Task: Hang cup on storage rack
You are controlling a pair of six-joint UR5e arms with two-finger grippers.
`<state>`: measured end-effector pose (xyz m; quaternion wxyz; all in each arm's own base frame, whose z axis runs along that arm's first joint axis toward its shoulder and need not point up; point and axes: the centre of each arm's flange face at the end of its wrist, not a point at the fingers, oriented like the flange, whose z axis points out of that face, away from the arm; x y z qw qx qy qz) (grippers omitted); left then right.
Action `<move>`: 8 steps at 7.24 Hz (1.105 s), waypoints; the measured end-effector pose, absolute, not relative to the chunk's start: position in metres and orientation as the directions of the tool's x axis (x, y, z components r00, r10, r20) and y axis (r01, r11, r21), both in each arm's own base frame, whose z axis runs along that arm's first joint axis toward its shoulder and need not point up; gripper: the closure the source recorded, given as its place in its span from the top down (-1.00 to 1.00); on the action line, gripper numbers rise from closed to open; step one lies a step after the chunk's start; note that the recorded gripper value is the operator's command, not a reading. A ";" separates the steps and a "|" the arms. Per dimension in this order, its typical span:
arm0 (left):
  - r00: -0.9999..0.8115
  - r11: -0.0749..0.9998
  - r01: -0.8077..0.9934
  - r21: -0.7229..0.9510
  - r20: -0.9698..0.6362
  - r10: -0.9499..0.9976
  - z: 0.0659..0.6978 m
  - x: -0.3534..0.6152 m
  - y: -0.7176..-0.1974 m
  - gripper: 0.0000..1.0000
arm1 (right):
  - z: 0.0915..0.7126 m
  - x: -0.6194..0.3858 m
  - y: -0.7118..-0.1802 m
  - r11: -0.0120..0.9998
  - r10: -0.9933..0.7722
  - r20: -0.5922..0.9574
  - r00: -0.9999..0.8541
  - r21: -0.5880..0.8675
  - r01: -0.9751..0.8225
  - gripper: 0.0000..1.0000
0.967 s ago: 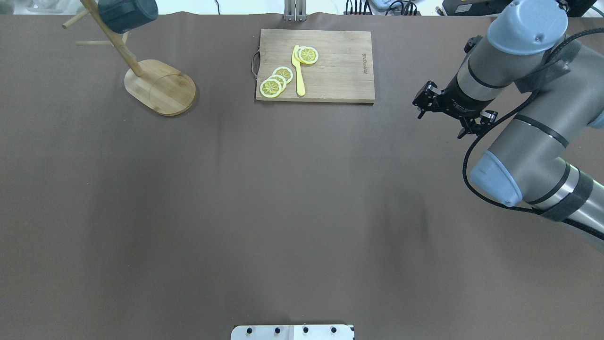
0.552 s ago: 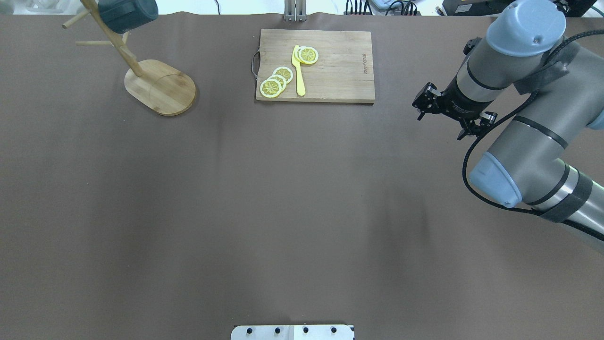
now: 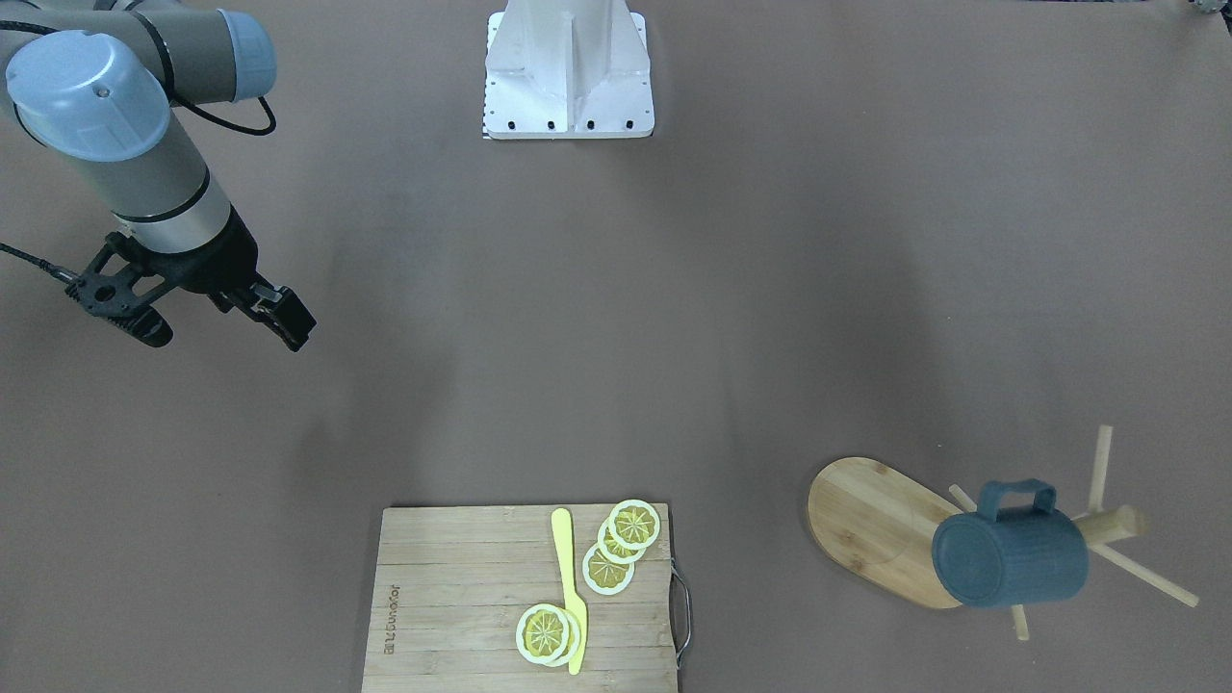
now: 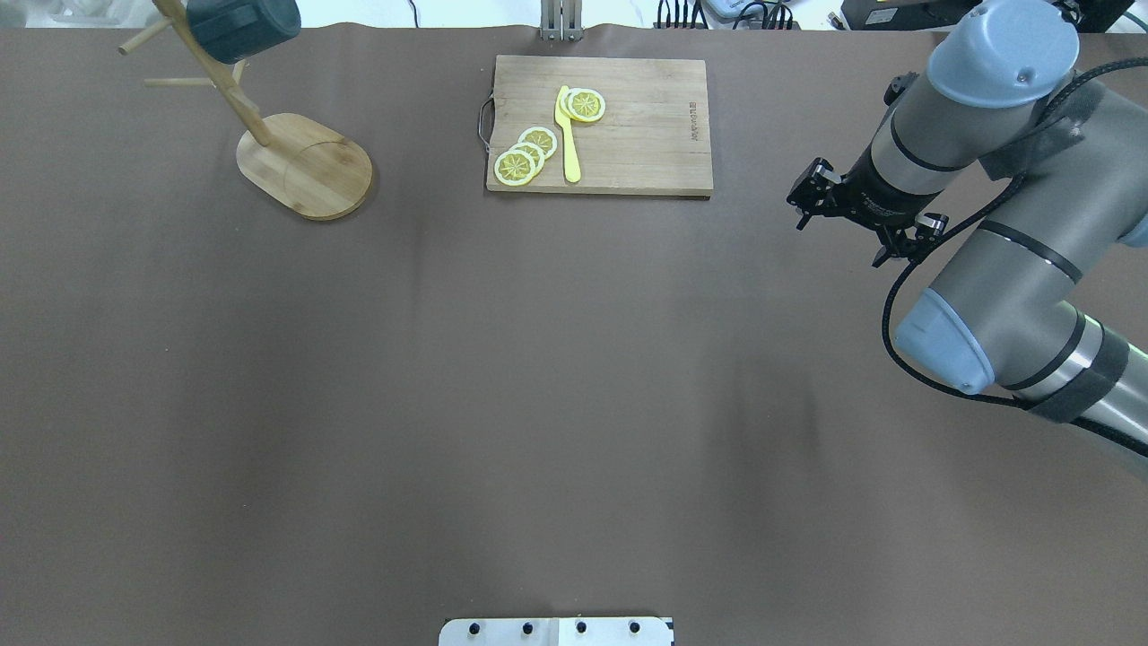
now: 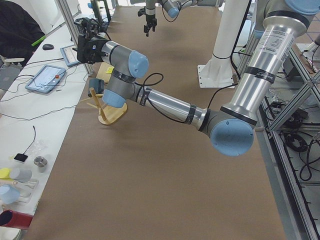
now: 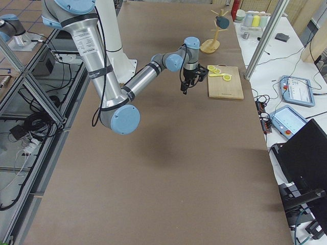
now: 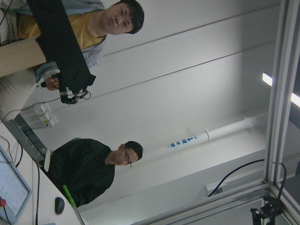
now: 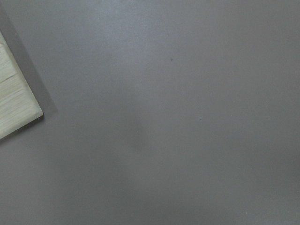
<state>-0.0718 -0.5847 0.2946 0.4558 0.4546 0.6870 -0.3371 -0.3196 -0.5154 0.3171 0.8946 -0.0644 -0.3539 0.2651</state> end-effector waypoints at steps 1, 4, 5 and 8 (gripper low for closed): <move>0.040 0.243 0.963 0.117 -0.953 0.302 0.305 -0.093 -0.590 0.97 | 0.318 -0.316 -0.518 0.849 0.522 0.598 0.608 -0.301 -0.434 1.00; 0.615 0.124 0.776 0.619 -0.785 0.072 0.343 -0.143 -0.610 0.97 | 0.318 -0.303 -0.525 0.839 0.537 0.599 0.594 -0.304 -0.452 1.00; 0.756 0.165 0.649 0.742 -0.654 -0.035 0.359 -0.155 -0.613 0.97 | 0.318 -0.297 -0.528 0.837 0.539 0.600 0.591 -0.303 -0.456 1.00; 0.966 0.497 0.259 0.828 -0.225 -0.130 0.427 -0.167 -0.605 0.97 | 0.320 -0.287 -0.535 0.830 0.548 0.600 0.584 -0.303 -0.468 1.00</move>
